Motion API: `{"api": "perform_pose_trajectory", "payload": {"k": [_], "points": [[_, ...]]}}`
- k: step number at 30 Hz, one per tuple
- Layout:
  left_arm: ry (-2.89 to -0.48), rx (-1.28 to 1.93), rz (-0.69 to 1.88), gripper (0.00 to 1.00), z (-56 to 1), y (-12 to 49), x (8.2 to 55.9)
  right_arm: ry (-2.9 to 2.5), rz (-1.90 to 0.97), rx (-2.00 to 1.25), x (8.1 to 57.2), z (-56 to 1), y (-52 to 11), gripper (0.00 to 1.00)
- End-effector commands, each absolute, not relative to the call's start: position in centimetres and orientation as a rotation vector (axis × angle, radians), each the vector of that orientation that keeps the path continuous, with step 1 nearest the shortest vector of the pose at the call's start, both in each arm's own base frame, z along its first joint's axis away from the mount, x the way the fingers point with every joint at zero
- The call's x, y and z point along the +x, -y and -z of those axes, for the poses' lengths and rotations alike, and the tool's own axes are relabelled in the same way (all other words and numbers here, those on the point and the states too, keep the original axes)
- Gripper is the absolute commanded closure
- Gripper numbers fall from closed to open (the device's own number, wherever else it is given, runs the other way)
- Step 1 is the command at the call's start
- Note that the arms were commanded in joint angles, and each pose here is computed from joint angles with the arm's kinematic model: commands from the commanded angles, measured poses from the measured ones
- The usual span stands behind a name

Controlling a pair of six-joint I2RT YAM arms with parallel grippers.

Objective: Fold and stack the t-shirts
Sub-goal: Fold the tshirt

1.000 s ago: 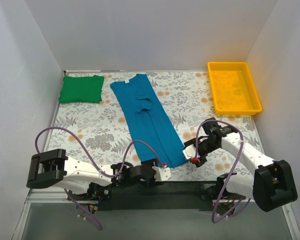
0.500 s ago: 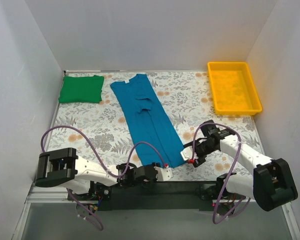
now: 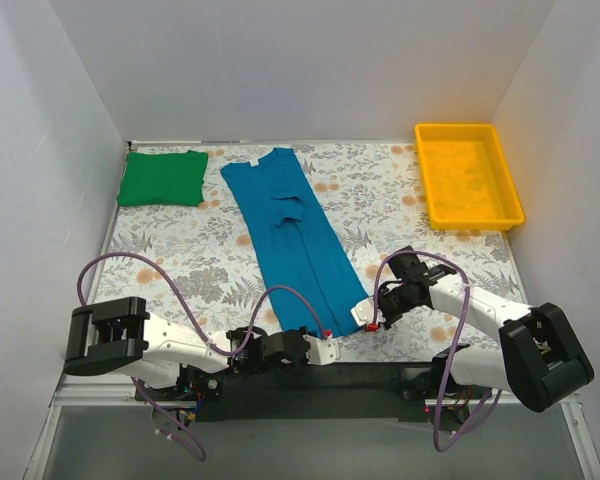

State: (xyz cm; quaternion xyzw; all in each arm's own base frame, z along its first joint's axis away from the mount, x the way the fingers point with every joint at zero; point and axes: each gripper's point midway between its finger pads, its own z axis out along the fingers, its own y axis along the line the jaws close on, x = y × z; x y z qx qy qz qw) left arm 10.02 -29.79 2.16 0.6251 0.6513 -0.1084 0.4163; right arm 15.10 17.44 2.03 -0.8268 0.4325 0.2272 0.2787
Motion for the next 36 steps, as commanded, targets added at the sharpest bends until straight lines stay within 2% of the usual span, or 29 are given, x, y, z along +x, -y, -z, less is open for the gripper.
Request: {"api": "perform_pose_trajectory", "payload": {"k": [1,3,9,16,20,23,24,29,30,31,36], "points": [[-1.611,1.581,0.318,1.00,-2.5,29.2,9.6,-1.234,-0.563,-2.273,14.9,0.0,-16.0,0.84],[-1.592,1.586,0.333,1.00,-2.5,28.9,9.4,-1.222,-0.561,-2.271,14.8,-0.1,-16.0,0.98],[-1.563,1.530,0.421,1.00,-3.9,29.0,9.7,-1.190,-0.641,-2.193,15.2,-3.2,-17.9,0.99],[-1.567,1.377,0.518,1.00,-7.3,29.3,13.4,-1.288,-0.725,-2.088,18.7,-7.7,-21.6,0.99],[-1.563,1.313,0.496,1.00,-8.9,28.5,16.3,-1.347,-0.703,-2.022,23.0,-10.4,-24.2,0.99],[-1.565,1.265,0.478,1.00,-9.6,27.4,18.7,-1.488,-0.702,-2.009,26.0,-8.8,-25.2,0.99],[-1.588,1.223,0.446,1.00,-9.7,26.4,20.2,-1.492,-0.659,-1.976,28.2,-10.3,-26.1,0.99],[-1.619,1.093,0.363,1.00,-10.2,23.7,25.6,-1.580,-0.625,-1.898,33.9,-10.7,-29.0,0.99],[-1.627,1.054,0.346,1.00,-10.7,22.7,27.2,-1.647,-0.649,-1.880,34.7,-9.2,-29.4,0.99],[-1.645,1.033,0.334,1.00,-10.2,22.3,28.3,-1.631,-0.617,-1.847,36.6,-10.6,-30.3,0.99],[-1.688,0.975,0.298,1.00,-10.1,21.1,33.0,-1.726,-0.607,-1.768,40.4,-9.1,-32.2,0.99]]}}
